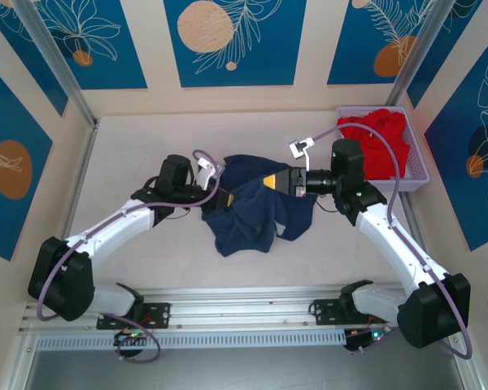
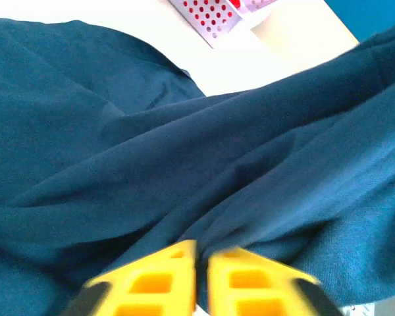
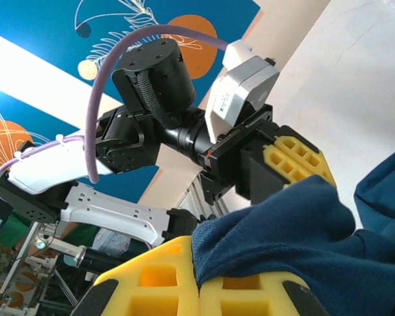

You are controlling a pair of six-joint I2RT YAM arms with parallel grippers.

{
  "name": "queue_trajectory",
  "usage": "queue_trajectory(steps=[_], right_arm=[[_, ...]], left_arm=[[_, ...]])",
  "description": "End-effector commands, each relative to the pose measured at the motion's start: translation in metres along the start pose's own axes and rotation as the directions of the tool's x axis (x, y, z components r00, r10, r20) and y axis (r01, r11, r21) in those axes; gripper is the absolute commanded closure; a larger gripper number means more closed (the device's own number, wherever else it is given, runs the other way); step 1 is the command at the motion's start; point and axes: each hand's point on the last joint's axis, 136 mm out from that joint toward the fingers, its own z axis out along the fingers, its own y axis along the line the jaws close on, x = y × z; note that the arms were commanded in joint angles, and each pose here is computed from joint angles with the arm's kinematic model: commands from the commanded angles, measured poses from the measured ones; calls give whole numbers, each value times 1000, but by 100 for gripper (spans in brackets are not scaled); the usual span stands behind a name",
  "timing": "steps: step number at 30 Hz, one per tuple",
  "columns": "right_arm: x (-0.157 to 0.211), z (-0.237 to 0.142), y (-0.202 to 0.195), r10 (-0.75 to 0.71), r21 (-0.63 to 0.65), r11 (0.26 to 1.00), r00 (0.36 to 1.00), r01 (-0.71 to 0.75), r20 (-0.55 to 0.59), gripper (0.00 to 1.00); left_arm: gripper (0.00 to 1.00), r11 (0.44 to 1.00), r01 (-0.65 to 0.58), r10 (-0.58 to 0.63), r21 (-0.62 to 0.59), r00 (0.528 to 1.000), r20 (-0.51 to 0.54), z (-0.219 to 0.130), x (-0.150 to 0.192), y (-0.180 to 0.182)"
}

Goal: Fold the inside-out t-shirt

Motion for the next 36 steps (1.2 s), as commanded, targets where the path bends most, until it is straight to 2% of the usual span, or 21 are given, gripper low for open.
queue_trajectory(steps=[1,6,11,15,18,19,21,24,26,28,31,33,36], right_arm=[[7,-2,4,-70,-9,998,997,70,-15,100],[17,-2,8,-117,-52,992,991,114,-67,100],[17,-2,10,-125,-68,991,989,120,-80,100],[17,-2,11,-129,-74,990,988,123,-81,100],[20,-2,13,-132,-92,988,987,124,-91,100],[21,-3,13,-135,-95,987,987,126,-92,100],[24,-4,15,-145,-107,985,985,135,-95,100],[26,-8,12,-149,-93,986,985,141,-87,100],[24,-12,2,-121,-54,992,990,117,-67,100],[20,-16,-8,-85,-1,996,996,85,-38,100],[14,-23,-27,-21,99,995,1000,21,5,95],[13,-26,-38,9,158,987,1000,-13,23,92],[13,-28,-42,22,182,983,999,-28,32,88]], left_arm=[[68,998,-59,58,19,997,49,-9,-11,-12],[47,993,-105,112,-62,987,118,-24,-29,-12],[32,970,-241,237,25,965,110,-19,-33,-48],[26,937,-335,330,97,942,62,-4,-26,-73],[25,935,-343,342,94,939,24,9,-31,-71],[27,934,-341,341,104,940,18,13,-33,-71],[37,931,-328,332,160,943,7,22,-34,-76],[67,919,-288,300,268,954,-2,26,-36,-91],[88,890,-264,276,373,961,21,19,-39,-109],[99,851,-243,242,465,968,64,5,-44,-124],[100,825,-238,203,512,971,125,-16,-50,-134],[100,828,-241,196,505,970,142,-24,-51,-135],[100,840,-239,189,487,970,150,-31,-51,-133]])
